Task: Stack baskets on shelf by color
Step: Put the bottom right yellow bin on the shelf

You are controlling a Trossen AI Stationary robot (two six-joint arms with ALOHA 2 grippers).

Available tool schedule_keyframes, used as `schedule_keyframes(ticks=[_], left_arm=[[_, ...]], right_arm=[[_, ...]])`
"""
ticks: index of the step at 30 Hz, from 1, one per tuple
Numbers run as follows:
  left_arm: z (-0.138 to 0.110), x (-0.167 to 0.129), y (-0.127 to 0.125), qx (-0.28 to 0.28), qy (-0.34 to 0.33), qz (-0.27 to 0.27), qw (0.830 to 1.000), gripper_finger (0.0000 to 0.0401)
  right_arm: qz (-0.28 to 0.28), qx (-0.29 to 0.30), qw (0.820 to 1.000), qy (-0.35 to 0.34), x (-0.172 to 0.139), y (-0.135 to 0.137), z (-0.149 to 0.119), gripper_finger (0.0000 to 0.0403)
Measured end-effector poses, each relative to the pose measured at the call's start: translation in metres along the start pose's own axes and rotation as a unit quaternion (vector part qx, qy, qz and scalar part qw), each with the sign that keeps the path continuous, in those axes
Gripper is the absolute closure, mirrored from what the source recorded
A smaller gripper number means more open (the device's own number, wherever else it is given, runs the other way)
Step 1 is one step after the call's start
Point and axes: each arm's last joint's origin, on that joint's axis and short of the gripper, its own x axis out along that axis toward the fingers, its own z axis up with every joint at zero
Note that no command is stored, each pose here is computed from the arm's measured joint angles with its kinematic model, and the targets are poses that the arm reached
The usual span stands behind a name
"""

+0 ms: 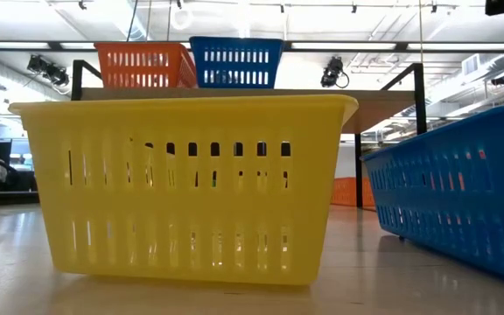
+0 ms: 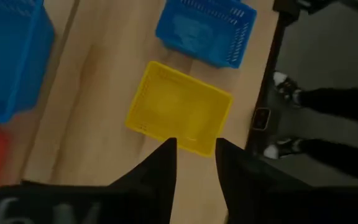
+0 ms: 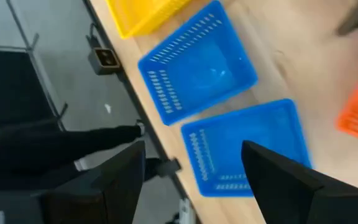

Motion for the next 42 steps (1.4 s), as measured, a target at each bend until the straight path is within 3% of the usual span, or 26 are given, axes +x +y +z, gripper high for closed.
schedule_keyframes(ticks=[4, 10, 16, 20, 26, 33, 37, 42], left_arm=[[-0.014, 0.013, -0.011, 0.05, 0.003, 0.032, 0.998, 0.0284], [-0.027, 0.043, -0.017, 0.026, 0.049, 0.036, 0.998, 0.027], [-0.045, 0.041, -0.036, 0.013, -0.026, 0.07, 0.997, 0.026], [-0.055, 0.022, -0.051, -0.001, -0.07, 0.046, 0.996, 0.0264], [-0.059, -0.015, -0.064, -0.094, -0.125, -0.032, 0.987, 0.0272], [-0.06, -0.041, -0.069, -0.157, -0.185, -0.055, 0.968, 0.0273], [-0.061, -0.046, -0.074, -0.2, -0.194, -0.085, 0.957, 0.0273], [-0.068, -0.048, -0.08, -0.229, -0.191, -0.097, 0.95, 0.0273]], right_arm=[[0.038, 0.009, 0.999, -0.016, 0.006, 0.012, 0.001, 0.0133], [0.077, 0.003, 0.995, -0.068, 0.017, 0.03, 0.001, 0.0135], [0.111, -0.023, 0.988, -0.101, 0.045, 0.051, 0.007, 0.0142], [0.148, -0.057, 0.98, -0.116, 0.056, 0.071, 0.011, 0.0143], [0.143, -0.153, 0.969, -0.134, 0.056, 0.103, 0.023, 0.0143], [0.042, -0.263, 0.958, -0.107, 0.079, 0.125, 0.032, 0.0143], [0.031, -0.278, 0.957, -0.081, 0.109, 0.13, 0.035, 0.0143], [0.056, -0.284, 0.955, -0.067, 0.153, 0.135, 0.04, 0.0143]])
